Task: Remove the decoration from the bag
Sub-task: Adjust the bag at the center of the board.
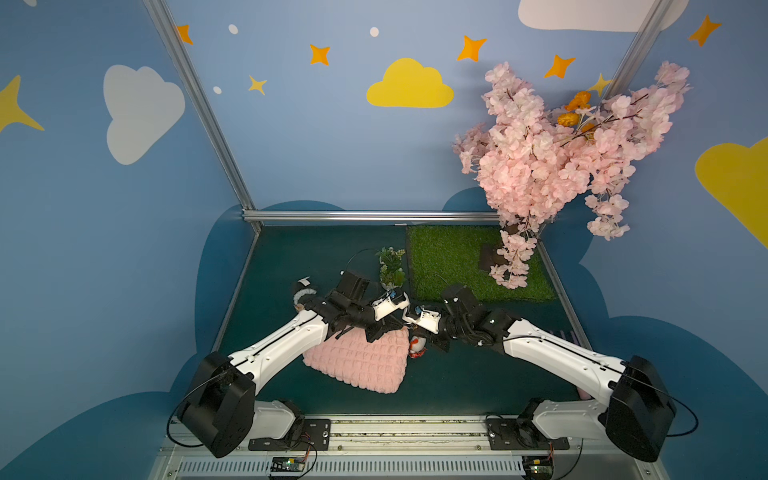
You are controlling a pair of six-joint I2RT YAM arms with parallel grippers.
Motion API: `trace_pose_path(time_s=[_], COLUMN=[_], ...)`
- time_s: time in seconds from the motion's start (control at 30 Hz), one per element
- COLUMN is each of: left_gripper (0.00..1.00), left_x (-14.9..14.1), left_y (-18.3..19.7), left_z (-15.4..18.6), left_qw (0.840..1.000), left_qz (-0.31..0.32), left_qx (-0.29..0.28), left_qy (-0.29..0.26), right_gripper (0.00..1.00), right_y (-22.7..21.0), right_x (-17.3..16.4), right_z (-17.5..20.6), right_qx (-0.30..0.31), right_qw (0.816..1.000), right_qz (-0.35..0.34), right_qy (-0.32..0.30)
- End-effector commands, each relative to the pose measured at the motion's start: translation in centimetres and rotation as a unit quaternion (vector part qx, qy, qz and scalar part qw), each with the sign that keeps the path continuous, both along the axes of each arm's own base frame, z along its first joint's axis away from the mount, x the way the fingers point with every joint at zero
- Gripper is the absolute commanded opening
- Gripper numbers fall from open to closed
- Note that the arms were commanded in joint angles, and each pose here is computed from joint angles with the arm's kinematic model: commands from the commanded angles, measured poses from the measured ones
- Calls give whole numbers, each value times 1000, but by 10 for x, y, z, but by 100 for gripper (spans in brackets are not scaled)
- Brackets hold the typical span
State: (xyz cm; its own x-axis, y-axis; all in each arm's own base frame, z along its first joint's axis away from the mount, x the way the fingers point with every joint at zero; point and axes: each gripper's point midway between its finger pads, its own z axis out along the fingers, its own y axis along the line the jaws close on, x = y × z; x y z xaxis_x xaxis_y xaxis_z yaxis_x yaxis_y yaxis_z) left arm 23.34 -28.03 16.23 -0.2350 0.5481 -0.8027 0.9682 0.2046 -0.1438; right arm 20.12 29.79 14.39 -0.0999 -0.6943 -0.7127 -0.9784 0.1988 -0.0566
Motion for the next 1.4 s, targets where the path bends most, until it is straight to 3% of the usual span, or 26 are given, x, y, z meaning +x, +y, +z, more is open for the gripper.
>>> trace_pose_path(time_s=[0.0, 0.23, 0.4, 0.5, 0.67, 0.83, 1.07, 1.37], left_gripper=[3, 9, 12, 24, 23, 16, 20, 27], left_x=[-12, -14, -11, -8, -11, -13, -19, -6], left_y=[-9, -16, -17, -19, -23, -25, -27, -32], left_z=[-2, -3, -2, -2, -1, 0, -6, 2], left_qw=[999, 998, 998, 998, 997, 996, 995, 995], left_qz=[-50, -62, -63, -62, -75, -83, -98, -85], left_qx=[2, -9, -11, -9, -15, -17, -6, -17], left_qy=[-7, 23, 12, 7, 8, 7, 5, -40], right_gripper=[3, 2, 1, 1, 0, 1, 0, 0], right_y=[6, 6, 6, 6, 7, 7, 4, 3], right_x=[9, 9, 7, 6, 6, 5, 9, 11], right_z=[25, 28, 29, 28, 28, 27, 29, 35], right_qx=[28, 26, 28, 29, 29, 29, 31, 39], right_qw=[999, 1000, 1000, 1000, 1000, 999, 999, 999], right_qz=[-19, -16, -13, -12, -11, -11, -20, -25], right_qy=[-4, -4, 0, 3, 5, 9, 10, 16])
